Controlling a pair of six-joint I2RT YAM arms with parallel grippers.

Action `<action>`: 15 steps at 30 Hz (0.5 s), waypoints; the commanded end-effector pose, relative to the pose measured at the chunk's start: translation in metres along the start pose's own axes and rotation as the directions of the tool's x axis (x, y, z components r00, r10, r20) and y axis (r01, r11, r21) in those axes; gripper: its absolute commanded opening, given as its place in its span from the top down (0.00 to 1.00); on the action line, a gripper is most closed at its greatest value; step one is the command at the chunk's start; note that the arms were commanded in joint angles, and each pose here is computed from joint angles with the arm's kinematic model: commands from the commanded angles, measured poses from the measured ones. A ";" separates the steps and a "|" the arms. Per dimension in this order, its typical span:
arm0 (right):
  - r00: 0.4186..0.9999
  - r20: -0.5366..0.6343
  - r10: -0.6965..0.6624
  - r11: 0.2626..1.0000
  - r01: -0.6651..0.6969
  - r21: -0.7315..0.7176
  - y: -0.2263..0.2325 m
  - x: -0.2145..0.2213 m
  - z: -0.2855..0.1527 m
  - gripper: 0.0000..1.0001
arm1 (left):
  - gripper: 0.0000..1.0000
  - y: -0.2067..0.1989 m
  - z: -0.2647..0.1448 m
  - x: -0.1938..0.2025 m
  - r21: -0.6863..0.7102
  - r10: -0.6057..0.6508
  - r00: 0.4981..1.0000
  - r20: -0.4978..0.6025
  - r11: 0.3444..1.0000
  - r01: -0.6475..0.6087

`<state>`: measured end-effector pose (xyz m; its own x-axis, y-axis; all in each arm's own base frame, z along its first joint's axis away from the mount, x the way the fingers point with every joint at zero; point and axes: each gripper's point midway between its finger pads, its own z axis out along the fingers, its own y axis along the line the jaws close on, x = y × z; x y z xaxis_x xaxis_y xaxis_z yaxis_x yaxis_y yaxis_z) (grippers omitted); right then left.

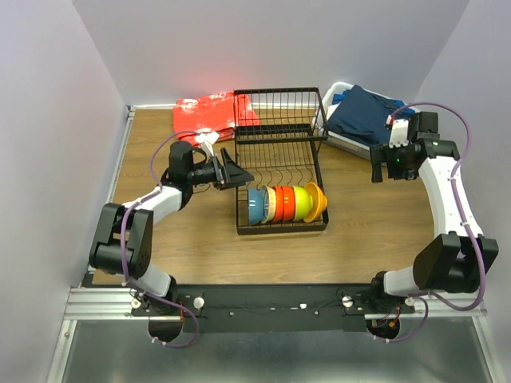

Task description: Load the bowls into the dish rack

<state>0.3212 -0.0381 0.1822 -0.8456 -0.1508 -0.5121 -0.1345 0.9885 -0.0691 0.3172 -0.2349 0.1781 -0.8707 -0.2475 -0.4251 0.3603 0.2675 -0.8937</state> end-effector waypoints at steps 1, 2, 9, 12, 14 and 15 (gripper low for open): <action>0.999 0.038 0.017 0.999 -0.015 -0.047 0.012 0.003 -0.004 0.00 | 0.01 0.030 -0.021 0.041 -0.173 0.000 0.983 -0.183 0.984 -0.033; 0.999 0.044 0.020 0.999 -0.017 -0.052 0.013 0.002 -0.005 0.00 | 0.01 0.034 -0.025 0.041 -0.190 0.041 0.981 -0.191 0.979 -0.078; 0.990 0.114 0.077 0.996 -0.070 -0.061 0.020 0.000 -0.018 0.00 | 0.01 0.011 -0.073 0.019 -0.392 0.333 0.929 -0.162 0.842 -0.371; 0.961 0.155 0.231 0.970 -0.240 0.044 0.005 0.001 -0.014 0.00 | 0.01 0.002 -0.095 0.004 -0.496 0.458 0.878 -0.140 0.735 -0.462; 0.943 0.181 0.279 0.948 -0.301 0.104 -0.005 0.003 -0.015 0.00 | 0.01 0.002 -0.108 -0.008 -0.560 0.524 0.838 -0.151 0.654 -0.509; 0.937 0.188 0.293 0.937 -0.321 0.141 -0.011 0.007 -0.016 0.00 | 0.01 -0.004 -0.115 -0.017 -0.588 0.557 0.816 -0.153 0.612 -0.529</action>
<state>0.3055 -0.0274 0.1932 -0.7930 -0.0283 -0.6086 -0.0330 0.9994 -0.0034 0.2782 -0.1685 0.1926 -0.6841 -0.0281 -0.7289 0.5198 0.6823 -0.5141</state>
